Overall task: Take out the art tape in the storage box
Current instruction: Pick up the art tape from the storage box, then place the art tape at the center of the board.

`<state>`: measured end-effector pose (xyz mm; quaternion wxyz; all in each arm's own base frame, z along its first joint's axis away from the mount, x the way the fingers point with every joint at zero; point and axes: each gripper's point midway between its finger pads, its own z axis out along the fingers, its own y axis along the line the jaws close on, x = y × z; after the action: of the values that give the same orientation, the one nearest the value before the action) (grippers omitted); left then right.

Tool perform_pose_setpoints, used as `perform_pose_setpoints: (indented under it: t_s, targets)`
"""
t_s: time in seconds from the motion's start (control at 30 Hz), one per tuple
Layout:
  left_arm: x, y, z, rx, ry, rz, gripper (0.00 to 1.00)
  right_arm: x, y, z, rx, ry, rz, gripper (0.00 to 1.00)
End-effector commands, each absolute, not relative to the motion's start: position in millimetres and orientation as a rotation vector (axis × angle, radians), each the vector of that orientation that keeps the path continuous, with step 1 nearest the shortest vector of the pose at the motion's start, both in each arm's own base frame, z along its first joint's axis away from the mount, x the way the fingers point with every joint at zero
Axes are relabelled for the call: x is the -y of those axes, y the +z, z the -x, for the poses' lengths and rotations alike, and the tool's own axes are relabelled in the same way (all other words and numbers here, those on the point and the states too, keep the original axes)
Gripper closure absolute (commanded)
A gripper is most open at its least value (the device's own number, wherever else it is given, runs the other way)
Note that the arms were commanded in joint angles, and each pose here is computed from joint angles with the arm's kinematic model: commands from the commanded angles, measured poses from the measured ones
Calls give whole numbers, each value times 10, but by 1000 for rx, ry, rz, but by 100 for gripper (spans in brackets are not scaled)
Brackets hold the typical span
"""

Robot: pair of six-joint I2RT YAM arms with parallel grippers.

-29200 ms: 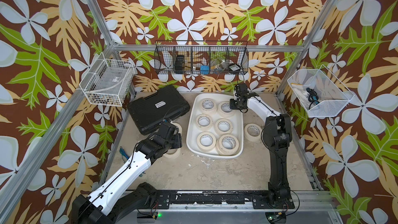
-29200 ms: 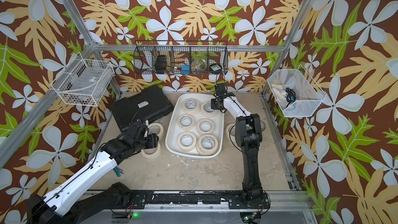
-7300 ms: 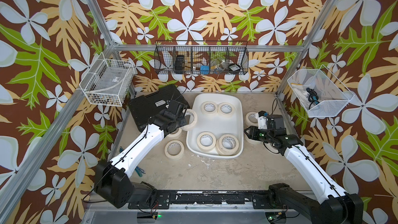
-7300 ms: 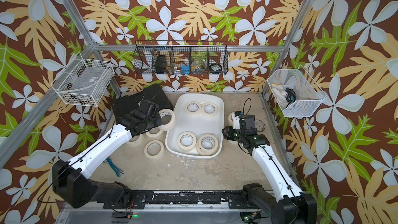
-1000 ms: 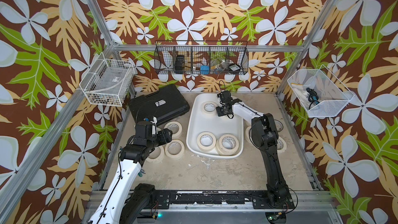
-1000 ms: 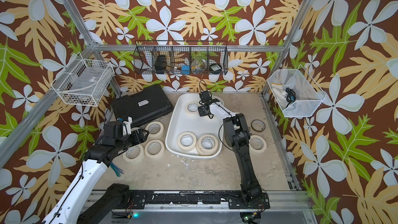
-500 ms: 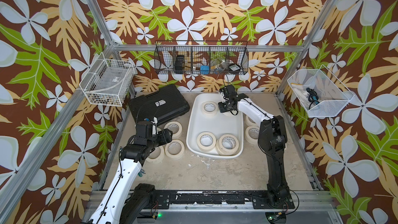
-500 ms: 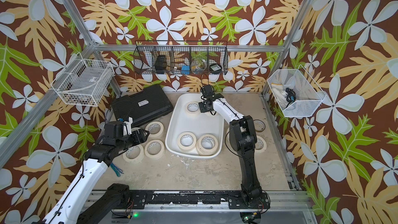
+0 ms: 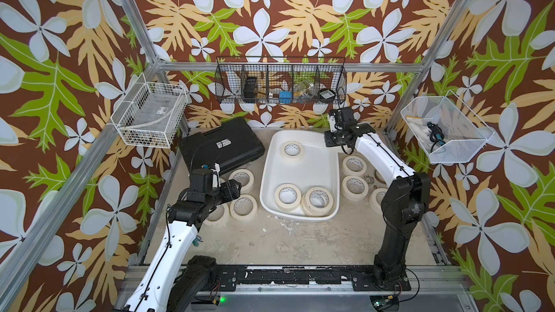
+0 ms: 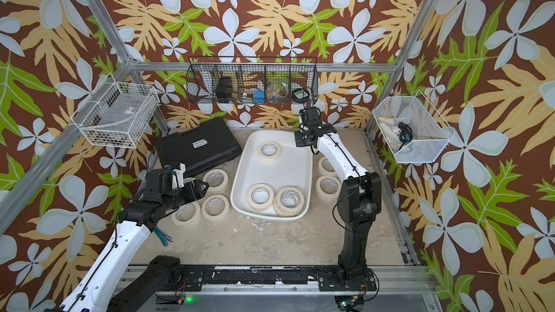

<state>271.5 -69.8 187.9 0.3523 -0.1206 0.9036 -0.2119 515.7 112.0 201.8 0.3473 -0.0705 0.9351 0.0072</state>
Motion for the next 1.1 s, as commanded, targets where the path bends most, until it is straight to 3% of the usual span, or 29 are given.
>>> perform_pose_setpoints:
  t_s: [0.0,0.63,1.07]
  targets:
    - [712,1905,-2738,-2321,-555,292,18,-876,2064,-5250,-2409,12,103,88]
    - [738,1866,-2711,-2332,-576,291,19,-343,1261,-6083,-2415,-5,-146,88]
    - [753,1824,-2705,-2338,-588,292,19,-160,778,-6302,-2446,-21,-214,87]
